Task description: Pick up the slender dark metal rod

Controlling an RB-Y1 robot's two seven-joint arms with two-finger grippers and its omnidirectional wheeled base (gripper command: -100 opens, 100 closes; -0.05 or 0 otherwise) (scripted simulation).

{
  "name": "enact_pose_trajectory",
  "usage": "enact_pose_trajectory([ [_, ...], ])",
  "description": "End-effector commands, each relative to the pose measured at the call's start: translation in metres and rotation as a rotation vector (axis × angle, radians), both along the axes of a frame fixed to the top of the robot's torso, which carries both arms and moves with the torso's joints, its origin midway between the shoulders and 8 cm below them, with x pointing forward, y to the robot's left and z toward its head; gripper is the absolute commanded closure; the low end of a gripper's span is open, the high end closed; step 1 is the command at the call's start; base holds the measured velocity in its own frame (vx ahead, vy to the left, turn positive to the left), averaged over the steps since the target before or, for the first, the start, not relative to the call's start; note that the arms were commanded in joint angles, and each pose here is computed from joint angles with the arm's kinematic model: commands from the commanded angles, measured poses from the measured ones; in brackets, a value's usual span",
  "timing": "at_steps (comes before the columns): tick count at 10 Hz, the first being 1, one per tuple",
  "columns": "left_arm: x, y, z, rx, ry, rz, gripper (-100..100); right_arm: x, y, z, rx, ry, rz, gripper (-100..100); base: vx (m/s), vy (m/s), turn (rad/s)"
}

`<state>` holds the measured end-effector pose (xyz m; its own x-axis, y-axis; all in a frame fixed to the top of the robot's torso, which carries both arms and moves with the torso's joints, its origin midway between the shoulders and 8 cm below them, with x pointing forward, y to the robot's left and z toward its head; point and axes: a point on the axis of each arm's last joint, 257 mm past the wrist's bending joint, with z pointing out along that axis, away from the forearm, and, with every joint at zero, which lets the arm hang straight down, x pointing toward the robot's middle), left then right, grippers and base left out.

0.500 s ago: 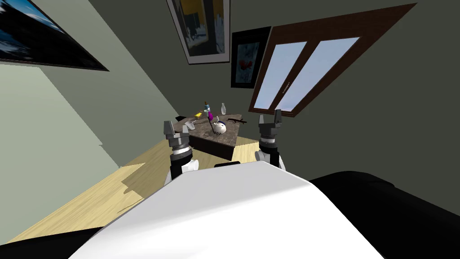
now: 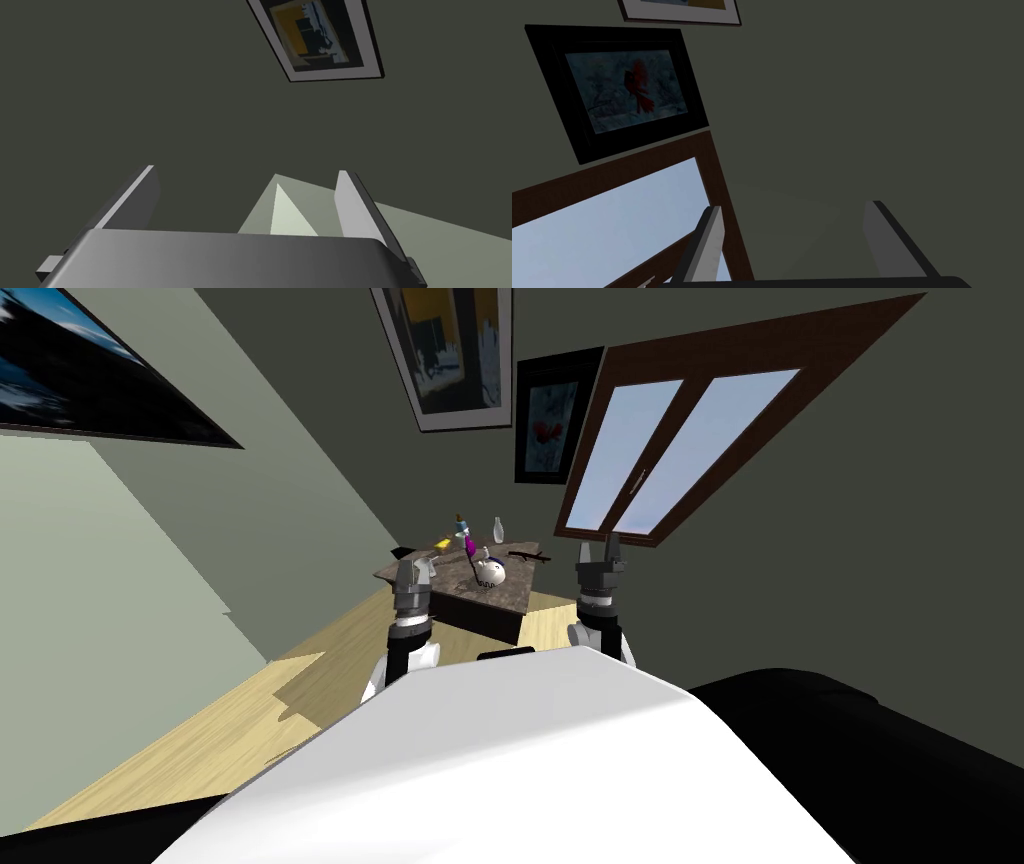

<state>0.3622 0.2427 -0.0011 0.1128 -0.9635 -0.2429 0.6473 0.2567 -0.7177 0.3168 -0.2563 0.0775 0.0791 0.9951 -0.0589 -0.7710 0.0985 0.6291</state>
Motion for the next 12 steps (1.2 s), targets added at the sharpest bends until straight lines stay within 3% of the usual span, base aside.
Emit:
enact_pose_trajectory([
  [1,0.009,-0.010,-0.012,0.057,0.023,-0.021,-100,0.000,0.000,0.000,0.000,0.000,0.000,0,0.010,0.085,-0.027],
  [9,0.067,-0.063,-0.081,0.325,0.123,-0.100,-100,0.000,0.000,0.000,0.000,0.000,0.000,0,0.018,0.137,-0.043],
  [10,0.068,-0.063,-0.086,0.325,0.132,-0.099,-100,0.000,0.000,0.000,0.000,0.000,0.000,0,0.014,0.089,-0.021],
  [12,0.082,-0.077,-0.100,0.400,0.143,-0.115,-100,0.000,0.000,0.000,0.000,0.000,0.000,0,0.002,0.067,-0.031],
])
